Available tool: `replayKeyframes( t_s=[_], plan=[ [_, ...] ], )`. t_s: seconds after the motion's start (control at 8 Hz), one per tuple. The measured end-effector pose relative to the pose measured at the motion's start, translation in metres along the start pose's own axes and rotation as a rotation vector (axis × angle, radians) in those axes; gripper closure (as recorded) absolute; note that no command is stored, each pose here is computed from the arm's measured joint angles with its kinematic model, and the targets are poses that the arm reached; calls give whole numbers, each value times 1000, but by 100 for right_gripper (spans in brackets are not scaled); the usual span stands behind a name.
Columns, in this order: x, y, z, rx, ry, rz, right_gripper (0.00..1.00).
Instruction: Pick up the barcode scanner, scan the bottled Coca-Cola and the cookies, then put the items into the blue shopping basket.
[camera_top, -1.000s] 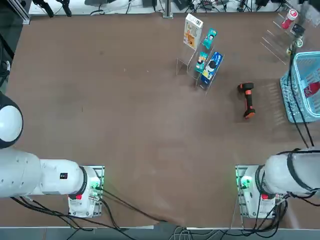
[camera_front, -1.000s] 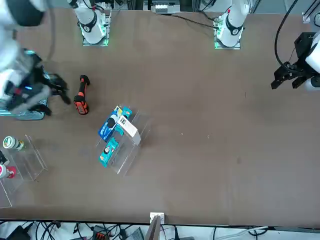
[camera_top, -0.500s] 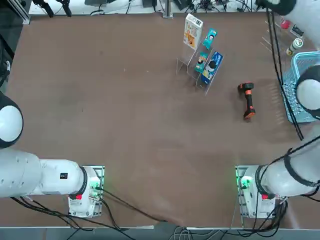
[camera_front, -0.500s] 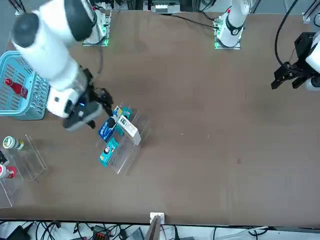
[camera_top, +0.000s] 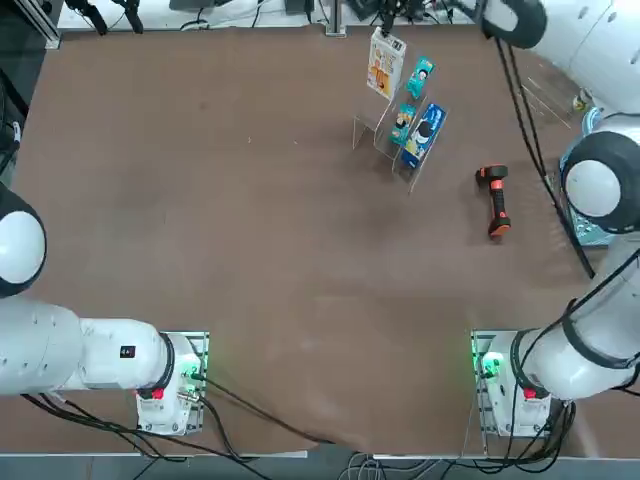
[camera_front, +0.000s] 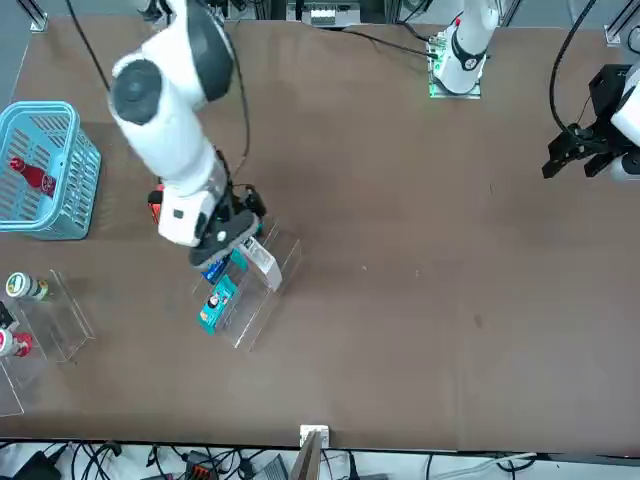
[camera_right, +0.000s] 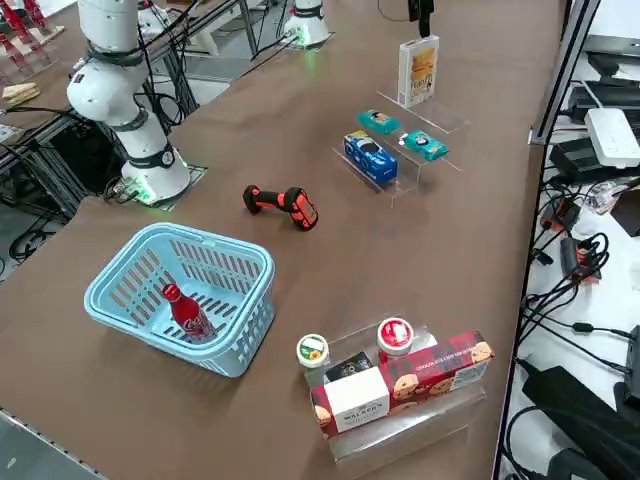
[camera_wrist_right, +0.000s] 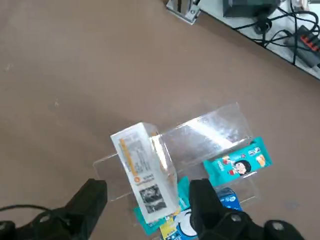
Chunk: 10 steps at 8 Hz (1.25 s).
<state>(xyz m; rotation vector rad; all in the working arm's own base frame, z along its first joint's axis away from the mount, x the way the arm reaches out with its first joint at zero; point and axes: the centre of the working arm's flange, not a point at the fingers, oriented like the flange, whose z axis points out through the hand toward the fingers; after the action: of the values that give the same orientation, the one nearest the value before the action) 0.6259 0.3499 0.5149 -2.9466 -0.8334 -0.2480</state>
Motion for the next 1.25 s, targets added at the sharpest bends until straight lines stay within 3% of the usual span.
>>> replayKeyframes(
  t_s=[0.75,1.12,1.25],
  plan=[
    [8,-3,37,-1,-8,-11,0],
    [9,-19,53,8,-25,-33,15],
    [9,-19,53,6,-25,-33,35]
  ],
)
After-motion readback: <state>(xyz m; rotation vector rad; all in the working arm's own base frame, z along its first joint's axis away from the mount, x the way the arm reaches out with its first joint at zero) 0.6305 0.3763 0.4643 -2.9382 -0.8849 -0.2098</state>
